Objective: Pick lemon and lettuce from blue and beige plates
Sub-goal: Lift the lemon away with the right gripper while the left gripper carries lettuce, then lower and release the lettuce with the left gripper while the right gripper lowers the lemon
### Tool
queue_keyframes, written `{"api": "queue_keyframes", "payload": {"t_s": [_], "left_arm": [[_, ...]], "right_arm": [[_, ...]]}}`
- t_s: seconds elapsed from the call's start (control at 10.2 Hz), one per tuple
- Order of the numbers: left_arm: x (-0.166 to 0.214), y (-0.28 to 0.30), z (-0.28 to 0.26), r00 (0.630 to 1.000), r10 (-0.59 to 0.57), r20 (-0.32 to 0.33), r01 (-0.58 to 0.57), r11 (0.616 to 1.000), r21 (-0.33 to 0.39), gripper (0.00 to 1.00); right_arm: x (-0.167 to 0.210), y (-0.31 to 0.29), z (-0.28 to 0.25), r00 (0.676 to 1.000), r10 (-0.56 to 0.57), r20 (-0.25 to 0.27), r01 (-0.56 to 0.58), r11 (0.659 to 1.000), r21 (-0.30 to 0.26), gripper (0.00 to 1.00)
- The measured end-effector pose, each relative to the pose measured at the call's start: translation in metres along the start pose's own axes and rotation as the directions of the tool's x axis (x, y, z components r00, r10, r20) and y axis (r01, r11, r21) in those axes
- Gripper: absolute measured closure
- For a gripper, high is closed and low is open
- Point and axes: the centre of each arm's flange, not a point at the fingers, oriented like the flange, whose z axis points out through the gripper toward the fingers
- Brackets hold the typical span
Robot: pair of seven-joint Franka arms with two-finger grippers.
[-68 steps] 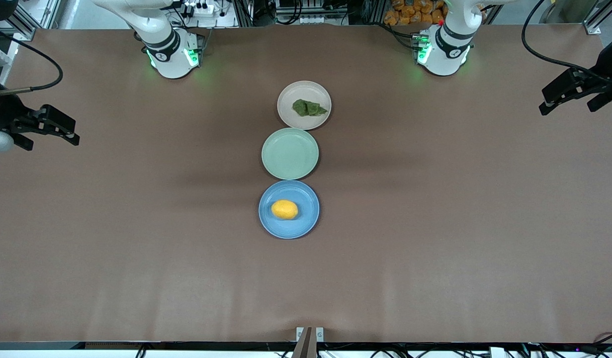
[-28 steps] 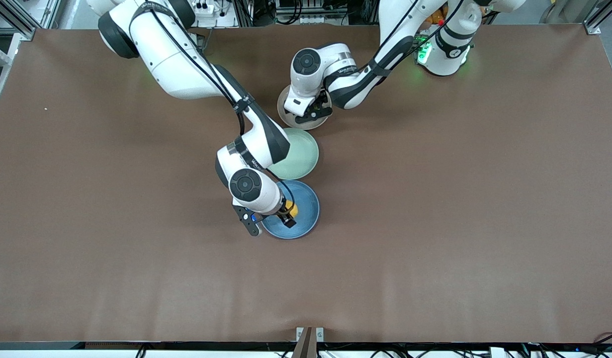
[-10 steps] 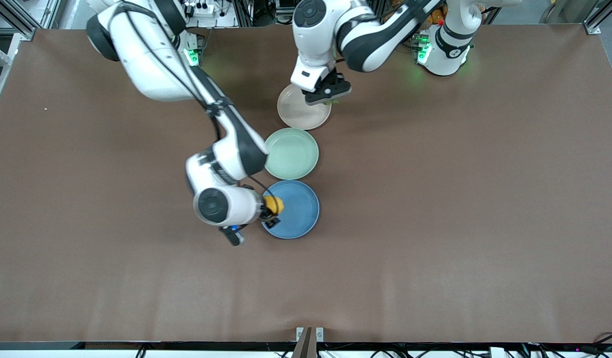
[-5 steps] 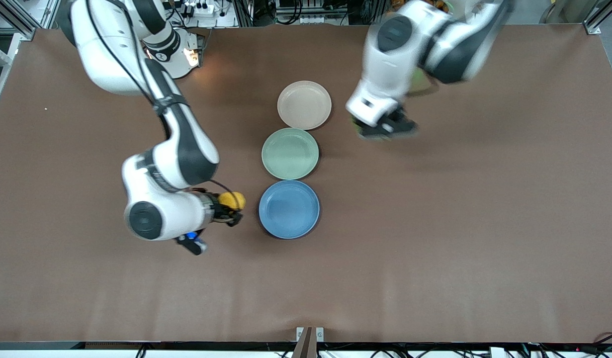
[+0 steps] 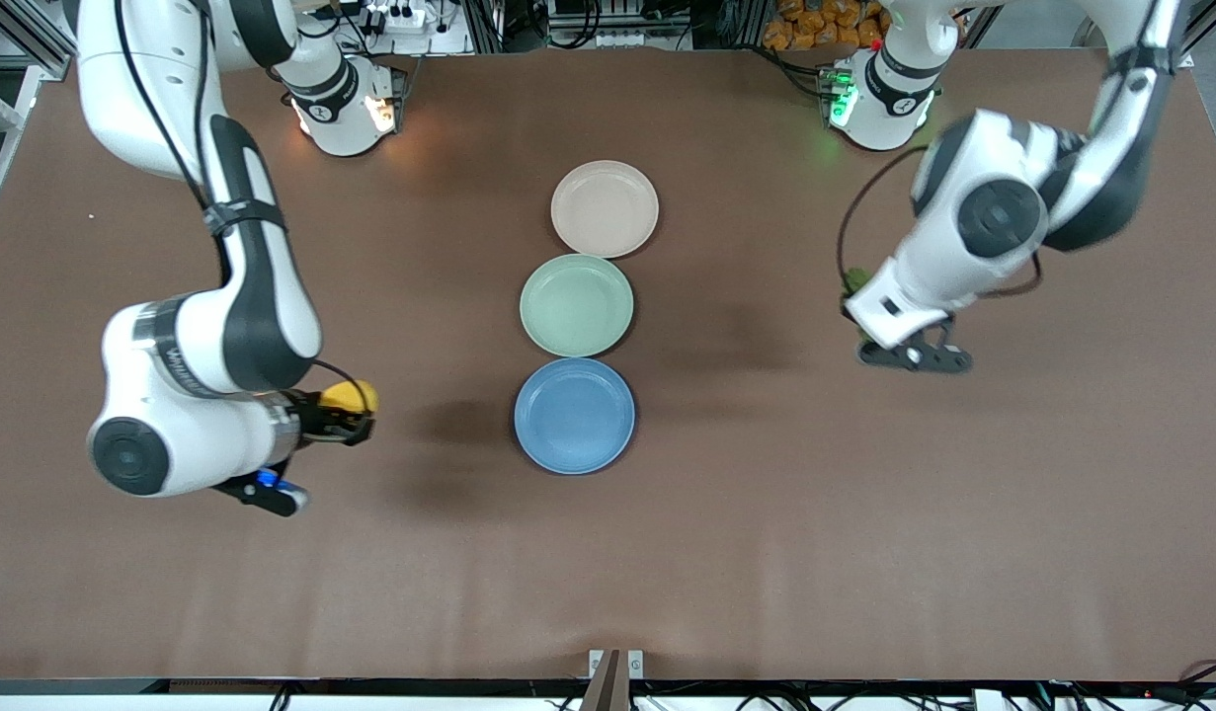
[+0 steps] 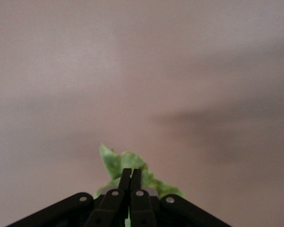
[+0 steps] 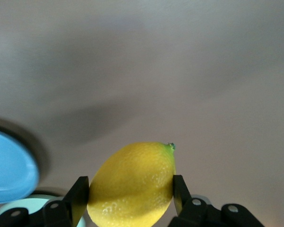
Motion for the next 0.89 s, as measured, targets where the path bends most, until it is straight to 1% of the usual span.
{"api": "queue_keyframes", "payload": {"t_s": [0.2,0.39,0.49,0.59,0.69,0.79,0.89], "left_arm": [[0.017,-0.056,0.056,0.997,0.076,0.018,-0.076,0.997,-0.023,0.98],[0.025,-0.084,0.095,0.996,0.083,0.03,-0.081,0.996,-0.041,0.98],[0.028,-0.083,0.108,0.997,0.076,0.034,-0.074,0.996,-0.057,0.97],[0.032,-0.081,0.114,0.997,0.073,0.029,-0.071,0.996,-0.062,0.92],[0.04,-0.078,0.111,0.997,0.072,0.013,-0.071,0.996,-0.058,0.91],[0.049,-0.073,0.105,0.997,0.073,-0.004,-0.073,0.996,-0.055,0.93],[0.056,-0.068,0.103,0.997,0.073,-0.013,-0.073,0.996,-0.053,0.95]], "right_arm": [[0.004,0.054,-0.003,0.991,-0.131,-0.031,0.13,0.991,-0.038,0.23],[0.004,0.102,0.014,0.966,-0.247,-0.072,0.243,0.968,-0.062,0.23],[0.003,0.126,0.03,0.953,-0.289,-0.094,0.284,0.957,-0.062,0.23],[-0.001,0.143,0.049,0.944,-0.313,-0.108,0.308,0.949,-0.068,0.23],[-0.005,0.154,0.07,0.929,-0.347,-0.125,0.337,0.937,-0.095,0.23],[-0.008,0.163,0.09,0.912,-0.379,-0.157,0.363,0.924,-0.119,0.23],[-0.011,0.173,0.11,0.901,-0.396,-0.179,0.378,0.917,-0.129,0.23]]}}
